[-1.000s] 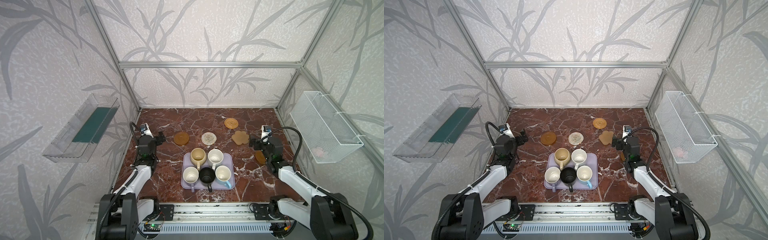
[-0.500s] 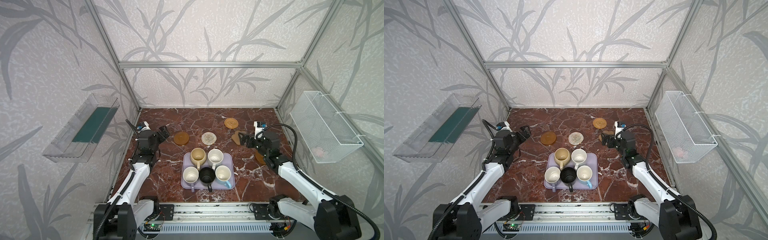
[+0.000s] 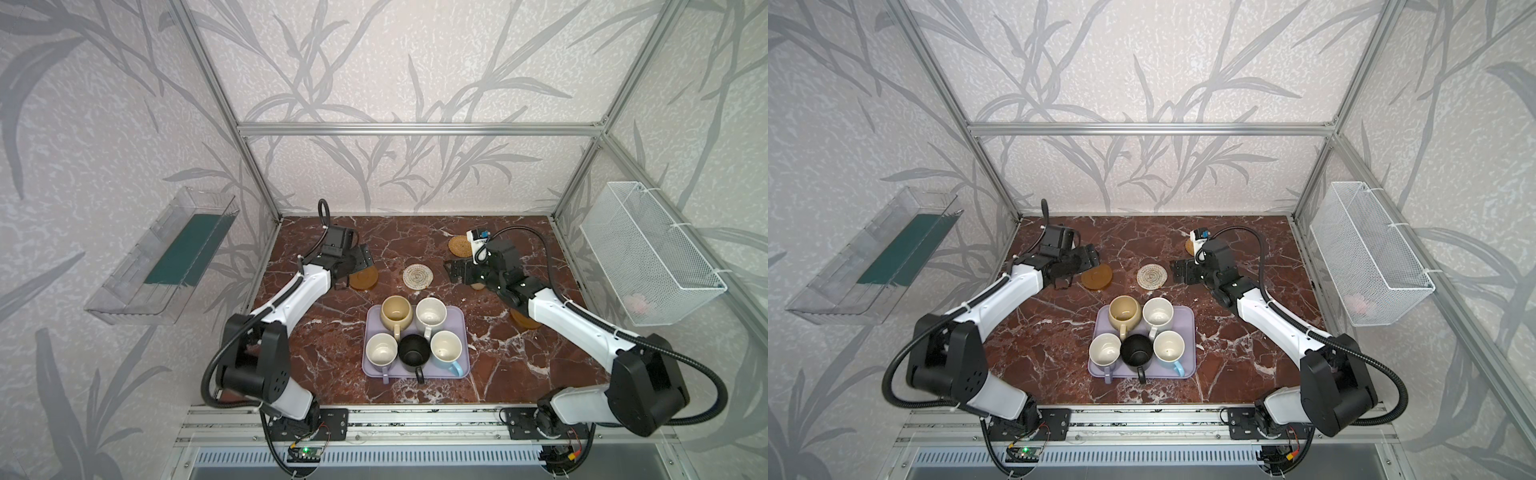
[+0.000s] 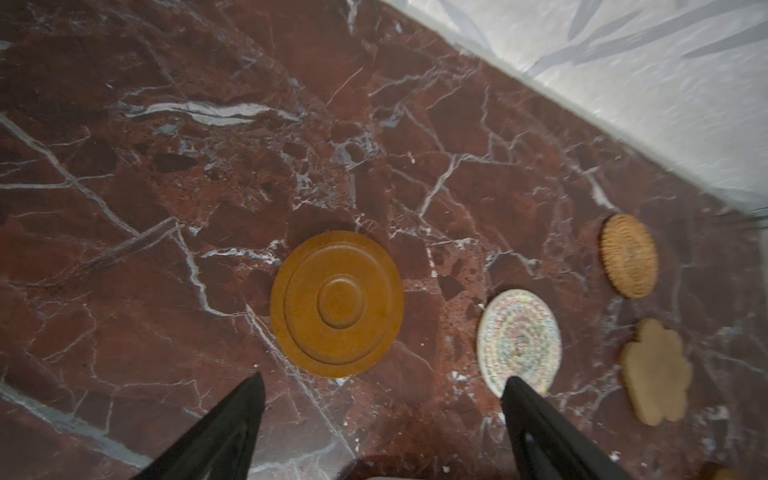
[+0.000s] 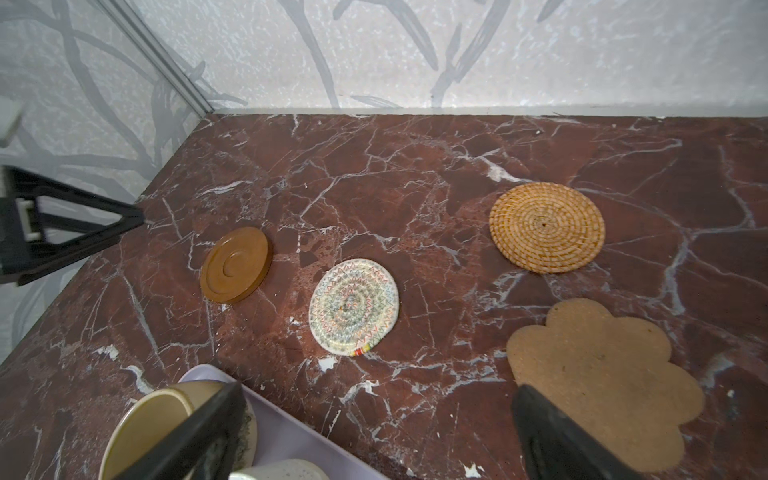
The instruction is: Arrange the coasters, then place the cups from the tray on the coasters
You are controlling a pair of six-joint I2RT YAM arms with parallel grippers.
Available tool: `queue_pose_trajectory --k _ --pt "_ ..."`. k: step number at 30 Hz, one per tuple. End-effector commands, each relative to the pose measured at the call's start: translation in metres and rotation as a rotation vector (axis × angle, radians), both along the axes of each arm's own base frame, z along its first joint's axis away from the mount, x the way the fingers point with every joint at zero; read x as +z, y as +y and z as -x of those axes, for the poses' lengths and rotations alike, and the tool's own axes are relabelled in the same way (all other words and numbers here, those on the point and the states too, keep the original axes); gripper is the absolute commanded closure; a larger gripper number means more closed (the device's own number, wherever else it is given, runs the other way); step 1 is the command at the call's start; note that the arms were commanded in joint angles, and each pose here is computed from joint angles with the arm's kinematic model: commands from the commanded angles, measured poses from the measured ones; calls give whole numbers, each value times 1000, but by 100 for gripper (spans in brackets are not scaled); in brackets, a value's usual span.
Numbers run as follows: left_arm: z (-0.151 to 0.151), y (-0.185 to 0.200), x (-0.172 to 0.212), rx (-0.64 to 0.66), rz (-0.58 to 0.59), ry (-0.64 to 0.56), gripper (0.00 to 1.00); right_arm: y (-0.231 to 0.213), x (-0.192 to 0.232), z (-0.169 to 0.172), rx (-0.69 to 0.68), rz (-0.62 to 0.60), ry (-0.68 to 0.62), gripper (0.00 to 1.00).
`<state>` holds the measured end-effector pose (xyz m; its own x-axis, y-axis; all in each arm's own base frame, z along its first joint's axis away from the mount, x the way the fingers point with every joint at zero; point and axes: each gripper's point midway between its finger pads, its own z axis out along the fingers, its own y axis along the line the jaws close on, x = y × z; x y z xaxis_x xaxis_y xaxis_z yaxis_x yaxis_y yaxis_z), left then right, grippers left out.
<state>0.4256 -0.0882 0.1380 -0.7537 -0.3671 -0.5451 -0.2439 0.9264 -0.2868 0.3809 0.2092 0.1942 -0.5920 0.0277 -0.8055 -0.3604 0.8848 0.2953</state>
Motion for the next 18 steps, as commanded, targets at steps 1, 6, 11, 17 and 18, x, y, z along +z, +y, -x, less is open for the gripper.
queue_pose_trajectory --k 1,6,11,17,18 --pt "12 19 -27 12 -146 185 14 8 -6 0 11 -17 55 0" --pt "3 25 -53 39 -195 287 20 29 -12 1 82 -33 93 3" --pt "-3 22 -72 27 -198 333 24 44 -19 0 121 -28 132 3" --pt "0 23 -90 21 -211 393 28 47 -23 -2 115 -38 155 1" --pt "-1 23 -93 23 -211 398 28 47 -24 -3 109 -38 162 1"
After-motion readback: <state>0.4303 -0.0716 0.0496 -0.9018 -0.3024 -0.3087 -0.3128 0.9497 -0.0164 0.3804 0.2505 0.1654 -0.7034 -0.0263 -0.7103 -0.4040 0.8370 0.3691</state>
